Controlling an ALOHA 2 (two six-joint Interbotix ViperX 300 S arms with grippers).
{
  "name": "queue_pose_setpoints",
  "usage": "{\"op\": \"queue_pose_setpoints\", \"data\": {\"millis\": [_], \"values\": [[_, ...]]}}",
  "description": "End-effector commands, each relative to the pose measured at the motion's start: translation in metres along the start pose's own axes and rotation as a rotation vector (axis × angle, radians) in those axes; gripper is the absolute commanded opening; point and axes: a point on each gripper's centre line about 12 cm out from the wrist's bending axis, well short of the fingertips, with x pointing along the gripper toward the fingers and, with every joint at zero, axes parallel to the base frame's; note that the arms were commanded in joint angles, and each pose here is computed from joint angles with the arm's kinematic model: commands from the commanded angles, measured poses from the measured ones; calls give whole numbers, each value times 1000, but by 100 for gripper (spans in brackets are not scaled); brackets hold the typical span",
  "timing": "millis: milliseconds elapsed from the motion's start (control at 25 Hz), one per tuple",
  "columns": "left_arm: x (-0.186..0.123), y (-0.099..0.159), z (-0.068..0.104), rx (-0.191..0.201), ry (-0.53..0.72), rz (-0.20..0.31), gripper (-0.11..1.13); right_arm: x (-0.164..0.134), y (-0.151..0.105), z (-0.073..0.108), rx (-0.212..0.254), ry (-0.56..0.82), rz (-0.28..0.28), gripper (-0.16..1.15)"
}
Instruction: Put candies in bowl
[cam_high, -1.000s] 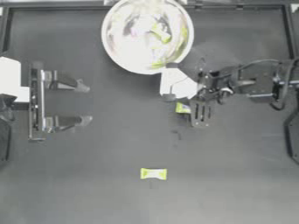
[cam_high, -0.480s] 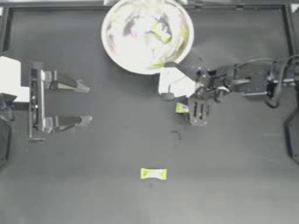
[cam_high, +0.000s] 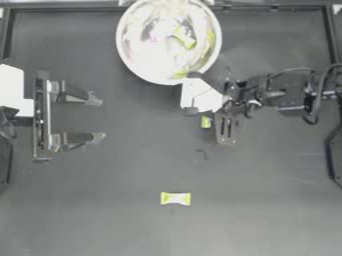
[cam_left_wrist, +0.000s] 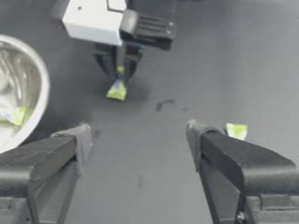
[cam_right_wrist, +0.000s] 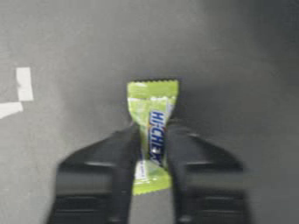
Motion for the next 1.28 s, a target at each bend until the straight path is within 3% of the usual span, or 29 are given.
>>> {"op": "queue_pose_setpoints", "data": {"millis": [40, 320, 800, 1000, 1280], "values": [[-1, 0, 6, -8, -20, 1, 98, -7, -2, 6, 7, -27, -3, 42], [0, 0, 5, -9, -17, 0, 98, -23, 8, 15, -7, -104, 3, 42], [-1, 0, 3, -14, -11, 0, 98, -94, 12, 33, -24, -368, -17, 42], [-1, 0, 3, -14, -12, 0, 98, -120, -8, 44, 13, -520, -61, 42], [-1, 0, 2, -12, -11, 0, 98, -133, -45, 63, 81, -663, -134, 42]]}}
